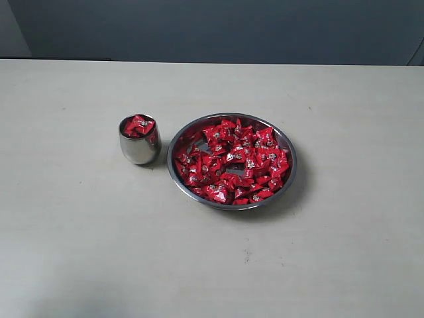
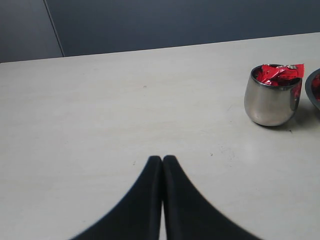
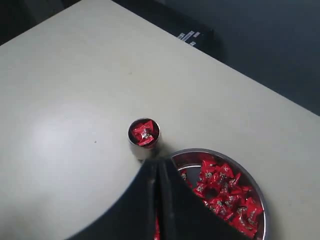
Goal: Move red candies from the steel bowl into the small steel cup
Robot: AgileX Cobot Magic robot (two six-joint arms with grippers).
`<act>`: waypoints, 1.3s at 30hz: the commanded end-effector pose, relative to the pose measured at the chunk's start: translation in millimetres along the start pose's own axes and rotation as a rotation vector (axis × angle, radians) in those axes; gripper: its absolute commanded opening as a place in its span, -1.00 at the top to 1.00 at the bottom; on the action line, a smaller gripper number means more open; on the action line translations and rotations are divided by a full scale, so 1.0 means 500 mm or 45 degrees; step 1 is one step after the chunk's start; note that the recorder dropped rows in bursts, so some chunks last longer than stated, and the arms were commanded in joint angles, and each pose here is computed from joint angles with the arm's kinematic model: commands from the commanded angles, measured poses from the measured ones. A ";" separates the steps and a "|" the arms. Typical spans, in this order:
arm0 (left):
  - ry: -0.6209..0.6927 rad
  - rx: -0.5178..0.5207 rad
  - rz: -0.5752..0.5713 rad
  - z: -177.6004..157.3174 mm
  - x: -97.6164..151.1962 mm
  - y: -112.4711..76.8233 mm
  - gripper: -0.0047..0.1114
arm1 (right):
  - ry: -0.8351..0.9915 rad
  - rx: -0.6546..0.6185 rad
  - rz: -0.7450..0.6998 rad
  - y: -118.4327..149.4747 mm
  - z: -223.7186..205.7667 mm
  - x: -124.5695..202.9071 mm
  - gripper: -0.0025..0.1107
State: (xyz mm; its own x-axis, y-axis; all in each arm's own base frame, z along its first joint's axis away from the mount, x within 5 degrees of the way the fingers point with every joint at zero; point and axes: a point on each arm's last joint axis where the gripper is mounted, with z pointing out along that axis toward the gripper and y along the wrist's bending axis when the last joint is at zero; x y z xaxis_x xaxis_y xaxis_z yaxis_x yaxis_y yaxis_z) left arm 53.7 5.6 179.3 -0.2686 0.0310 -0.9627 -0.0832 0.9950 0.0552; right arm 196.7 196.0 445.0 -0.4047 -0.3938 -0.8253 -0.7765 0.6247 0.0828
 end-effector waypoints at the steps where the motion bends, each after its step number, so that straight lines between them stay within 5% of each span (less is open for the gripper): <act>1: -0.024 -0.001 0.000 -0.002 -0.007 0.000 0.91 | -0.062 0.026 -0.041 0.000 -0.020 0.013 0.95; 39: -0.024 -0.001 0.000 -0.002 -0.007 0.000 0.91 | -0.326 0.111 -0.107 0.018 -0.151 0.095 0.95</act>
State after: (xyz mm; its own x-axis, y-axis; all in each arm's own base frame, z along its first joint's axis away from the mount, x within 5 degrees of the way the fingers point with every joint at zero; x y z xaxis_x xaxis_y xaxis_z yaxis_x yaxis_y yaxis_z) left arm 53.7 5.6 179.3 -0.2686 0.0310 -0.9627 -0.0832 0.9950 0.0552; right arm 137.5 135.4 446.7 -0.2123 -0.2707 -0.9389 -0.7543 0.6563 -0.0187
